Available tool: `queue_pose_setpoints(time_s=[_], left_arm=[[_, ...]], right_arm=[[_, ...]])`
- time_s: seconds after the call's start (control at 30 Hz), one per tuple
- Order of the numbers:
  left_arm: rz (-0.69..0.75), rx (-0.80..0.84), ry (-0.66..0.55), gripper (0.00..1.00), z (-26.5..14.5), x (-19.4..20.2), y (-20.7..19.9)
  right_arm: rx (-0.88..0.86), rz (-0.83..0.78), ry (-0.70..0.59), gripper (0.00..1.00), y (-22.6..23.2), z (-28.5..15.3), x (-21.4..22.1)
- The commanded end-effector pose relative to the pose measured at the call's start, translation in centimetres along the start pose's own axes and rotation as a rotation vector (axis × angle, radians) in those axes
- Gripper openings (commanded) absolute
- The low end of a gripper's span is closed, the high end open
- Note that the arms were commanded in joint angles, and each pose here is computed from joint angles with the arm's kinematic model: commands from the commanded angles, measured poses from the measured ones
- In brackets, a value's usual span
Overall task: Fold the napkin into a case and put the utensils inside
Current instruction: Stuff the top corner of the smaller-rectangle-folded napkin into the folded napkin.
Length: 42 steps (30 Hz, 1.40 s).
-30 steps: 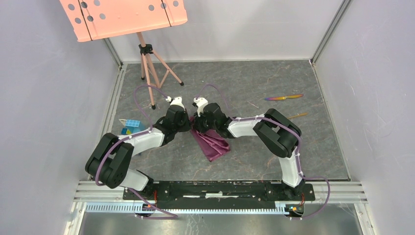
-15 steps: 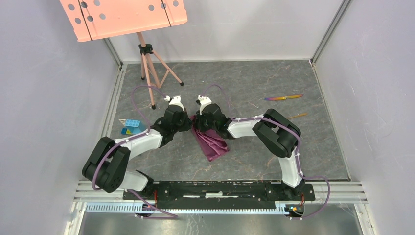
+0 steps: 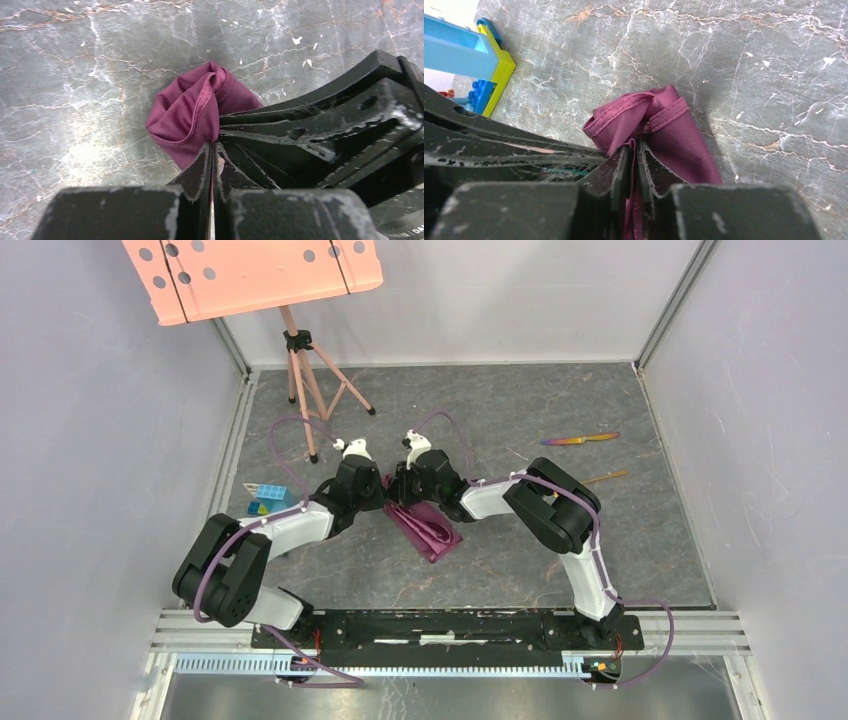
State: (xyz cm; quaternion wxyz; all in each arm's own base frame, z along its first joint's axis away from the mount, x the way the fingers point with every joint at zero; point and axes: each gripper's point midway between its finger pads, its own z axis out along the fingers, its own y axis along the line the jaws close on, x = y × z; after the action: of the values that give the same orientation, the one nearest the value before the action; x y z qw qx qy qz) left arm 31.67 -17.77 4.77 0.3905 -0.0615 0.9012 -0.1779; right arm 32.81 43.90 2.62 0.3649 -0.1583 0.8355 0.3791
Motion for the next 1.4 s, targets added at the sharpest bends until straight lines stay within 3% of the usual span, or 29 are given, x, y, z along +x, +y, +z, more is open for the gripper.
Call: queue_pose_setpoints(time_s=[0.0,0.23,0.47,0.6,0.7,0.93,1.23,1.37], left_arm=[[-0.035,0.003,-0.017,0.02,0.0,-1.0,-0.5],[-0.019,-0.007,0.012,0.07,-0.5,-1.5,-0.4],[-0.070,0.005,0.007,0.42,-2.6,-2.3,-0.4],[-0.143,-0.024,0.017,0.51,-3.4,-2.0,1.2],[-0.205,-0.029,0.051,0.51,-3.1,-1.0,2.2],[-0.233,-0.053,0.134,0.33,-0.6,0.7,2.7],[-0.222,-0.063,0.179,0.24,1.8,2.3,2.8],[-0.211,-0.075,0.180,0.21,1.5,2.6,3.2]], right_arm=[[-0.124,0.039,-0.015,0.22,2.5,0.2,-0.3],[-0.141,-0.042,0.012,0.39,2.4,-3.2,-1.3],[-0.114,-0.160,0.031,0.47,1.3,-4.3,-1.8],[-0.105,-0.168,0.028,0.47,0.8,-3.9,-2.3],[-0.101,-0.165,0.037,0.44,0.4,-3.4,-2.0],[-0.108,-0.140,0.045,0.24,0.2,-2.2,-1.6],[-0.142,-0.061,0.039,0.11,2.5,-0.2,-1.0],[-0.141,-0.036,-0.016,0.11,4.2,-0.5,-2.5]])
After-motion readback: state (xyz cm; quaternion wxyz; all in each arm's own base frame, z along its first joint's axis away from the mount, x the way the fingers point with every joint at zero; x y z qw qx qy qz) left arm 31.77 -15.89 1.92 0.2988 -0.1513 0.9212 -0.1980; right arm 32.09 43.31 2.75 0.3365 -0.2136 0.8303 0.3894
